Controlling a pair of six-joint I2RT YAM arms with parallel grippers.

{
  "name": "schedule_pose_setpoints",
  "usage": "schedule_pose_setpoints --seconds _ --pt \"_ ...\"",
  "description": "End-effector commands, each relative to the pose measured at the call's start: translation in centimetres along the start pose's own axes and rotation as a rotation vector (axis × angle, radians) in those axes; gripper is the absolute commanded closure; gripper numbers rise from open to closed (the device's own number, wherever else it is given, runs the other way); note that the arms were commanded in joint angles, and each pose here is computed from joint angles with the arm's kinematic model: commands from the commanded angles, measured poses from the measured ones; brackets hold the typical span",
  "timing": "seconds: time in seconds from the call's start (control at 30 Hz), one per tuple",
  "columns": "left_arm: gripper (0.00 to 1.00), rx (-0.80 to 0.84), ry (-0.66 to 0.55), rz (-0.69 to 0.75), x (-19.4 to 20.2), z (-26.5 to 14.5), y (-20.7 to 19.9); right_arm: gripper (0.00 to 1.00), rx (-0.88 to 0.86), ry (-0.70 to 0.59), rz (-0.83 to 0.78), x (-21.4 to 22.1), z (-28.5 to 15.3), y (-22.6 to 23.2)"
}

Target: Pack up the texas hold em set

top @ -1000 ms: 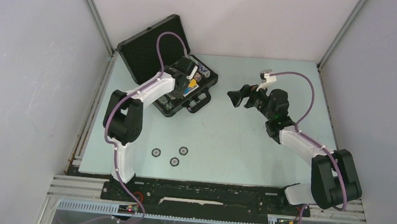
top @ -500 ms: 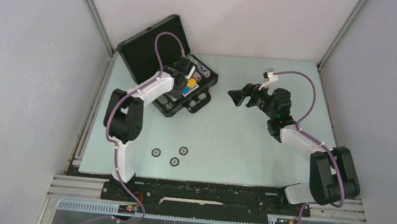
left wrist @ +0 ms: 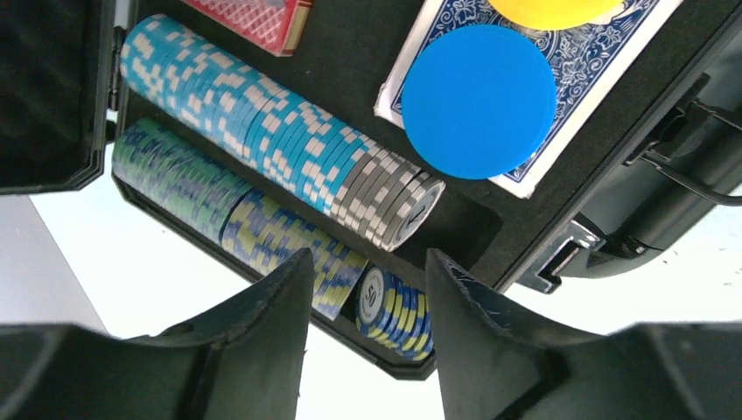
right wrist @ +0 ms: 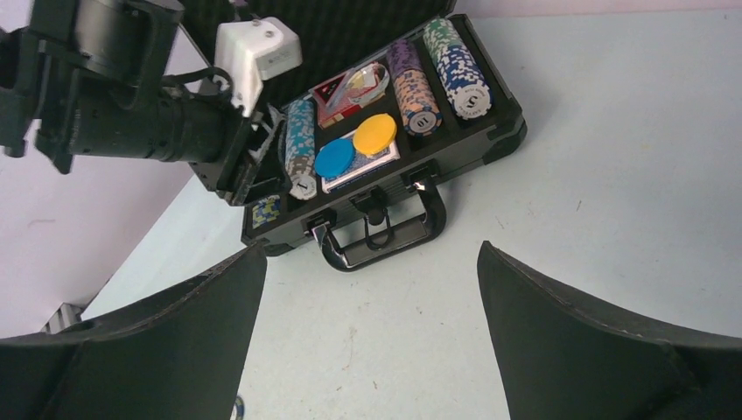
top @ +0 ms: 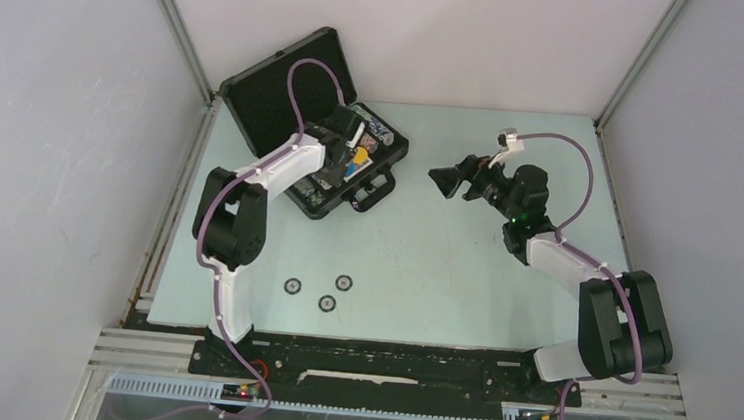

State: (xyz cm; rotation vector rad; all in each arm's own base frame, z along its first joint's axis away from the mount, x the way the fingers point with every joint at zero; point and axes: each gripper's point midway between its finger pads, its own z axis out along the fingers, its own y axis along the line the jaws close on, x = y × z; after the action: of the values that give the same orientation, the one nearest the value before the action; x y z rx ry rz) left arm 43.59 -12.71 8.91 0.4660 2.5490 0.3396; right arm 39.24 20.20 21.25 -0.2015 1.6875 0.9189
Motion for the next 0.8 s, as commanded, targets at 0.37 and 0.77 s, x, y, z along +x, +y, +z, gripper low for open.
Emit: schedule_pose_setpoints --seconds 0.37,0.77 --pt "0.18 0.051 -0.665 -0.439 -6.8 -24.4 7.4 0.00 0.425 0.060 0.241 0.6 1.1 -6.9" --pt "0.17 0.299 -1.006 -0.650 -2.7 -32.0 8.9 0.00 0.856 0.546 0.322 13.0 -0.5 -2.3"
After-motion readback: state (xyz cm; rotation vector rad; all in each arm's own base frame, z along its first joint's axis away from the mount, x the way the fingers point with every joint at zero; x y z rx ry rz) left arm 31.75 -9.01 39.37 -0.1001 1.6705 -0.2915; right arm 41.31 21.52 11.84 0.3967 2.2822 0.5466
